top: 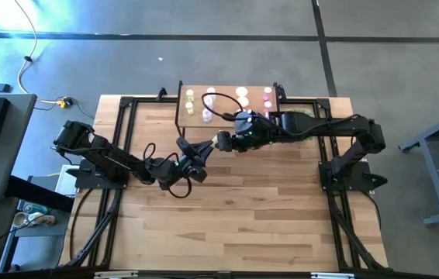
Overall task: Pick and place medicine bottles onto shelf by color
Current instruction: Put the yellow pill bottle aligned with the other yellow pill bottle on the shelf
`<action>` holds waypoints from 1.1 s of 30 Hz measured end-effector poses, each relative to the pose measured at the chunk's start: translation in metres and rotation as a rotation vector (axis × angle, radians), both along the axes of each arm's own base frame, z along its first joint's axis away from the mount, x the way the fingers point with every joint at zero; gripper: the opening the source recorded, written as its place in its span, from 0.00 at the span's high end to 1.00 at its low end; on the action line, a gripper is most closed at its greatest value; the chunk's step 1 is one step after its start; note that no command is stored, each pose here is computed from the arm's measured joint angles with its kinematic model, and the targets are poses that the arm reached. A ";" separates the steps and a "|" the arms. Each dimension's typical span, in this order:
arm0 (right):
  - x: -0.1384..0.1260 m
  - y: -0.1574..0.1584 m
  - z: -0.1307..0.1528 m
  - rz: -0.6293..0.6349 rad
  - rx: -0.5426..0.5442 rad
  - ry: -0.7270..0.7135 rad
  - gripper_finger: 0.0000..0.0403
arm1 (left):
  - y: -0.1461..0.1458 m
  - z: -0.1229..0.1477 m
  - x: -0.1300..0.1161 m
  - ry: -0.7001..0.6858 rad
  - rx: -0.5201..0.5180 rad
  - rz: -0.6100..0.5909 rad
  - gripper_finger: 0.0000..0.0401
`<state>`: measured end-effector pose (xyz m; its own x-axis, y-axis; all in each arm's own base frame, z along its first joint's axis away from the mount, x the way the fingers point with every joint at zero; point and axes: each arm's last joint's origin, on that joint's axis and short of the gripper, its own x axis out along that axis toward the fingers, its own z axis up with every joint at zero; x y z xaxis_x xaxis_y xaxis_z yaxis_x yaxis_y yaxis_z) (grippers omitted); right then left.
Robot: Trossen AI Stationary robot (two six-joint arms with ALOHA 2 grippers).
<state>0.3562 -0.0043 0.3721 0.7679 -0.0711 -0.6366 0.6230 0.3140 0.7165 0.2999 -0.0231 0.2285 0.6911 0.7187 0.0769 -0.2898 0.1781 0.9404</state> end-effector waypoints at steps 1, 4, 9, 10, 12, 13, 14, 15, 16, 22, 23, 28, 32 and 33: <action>0.001 -0.001 -0.001 -0.017 0.005 0.001 0.52 | 0.000 0.001 0.000 0.000 0.008 -0.001 0.78; 0.003 -0.004 -0.004 -0.051 -0.006 0.004 0.52 | -0.001 0.003 -0.001 -0.007 0.025 -0.001 0.78; 0.011 -0.012 -0.011 -0.090 0.023 0.003 0.52 | -0.001 0.004 0.000 0.007 0.041 0.000 0.78; 0.013 -0.013 -0.011 -0.093 0.024 -0.010 0.52 | -0.001 0.004 0.000 0.007 0.041 0.000 0.78; 0.015 -0.016 -0.012 -0.098 0.025 -0.012 0.52 | -0.001 0.004 0.000 0.005 0.042 -0.011 0.78; 0.016 -0.016 -0.012 -0.099 0.025 -0.017 0.52 | -0.001 0.004 0.000 0.000 0.040 -0.009 0.78; 0.017 -0.016 -0.013 -0.099 0.026 -0.017 0.52 | -0.001 0.004 0.000 0.001 0.040 -0.007 0.78; 0.017 -0.016 -0.014 -0.100 0.026 -0.015 0.52 | -0.001 0.004 0.000 0.007 0.042 -0.003 0.78; 0.018 -0.016 -0.014 -0.101 0.028 -0.015 0.52 | -0.001 0.004 0.000 0.010 0.045 -0.002 0.78; 0.023 -0.013 -0.019 -0.126 0.049 -0.018 0.52 | -0.001 0.004 0.000 0.017 0.048 0.009 0.78; 0.023 -0.013 -0.019 -0.124 0.053 -0.014 0.52 | -0.001 0.004 0.000 0.023 0.051 0.008 0.78; 0.025 -0.014 -0.021 -0.158 0.055 -0.020 0.52 | -0.001 0.004 0.000 0.022 0.051 0.010 0.78; 0.025 -0.013 -0.021 -0.169 0.067 -0.022 0.52 | -0.001 0.004 0.000 0.021 0.053 0.006 0.78; 0.025 -0.013 -0.021 -0.170 0.067 -0.023 0.52 | -0.001 0.004 0.000 0.020 0.053 0.003 0.78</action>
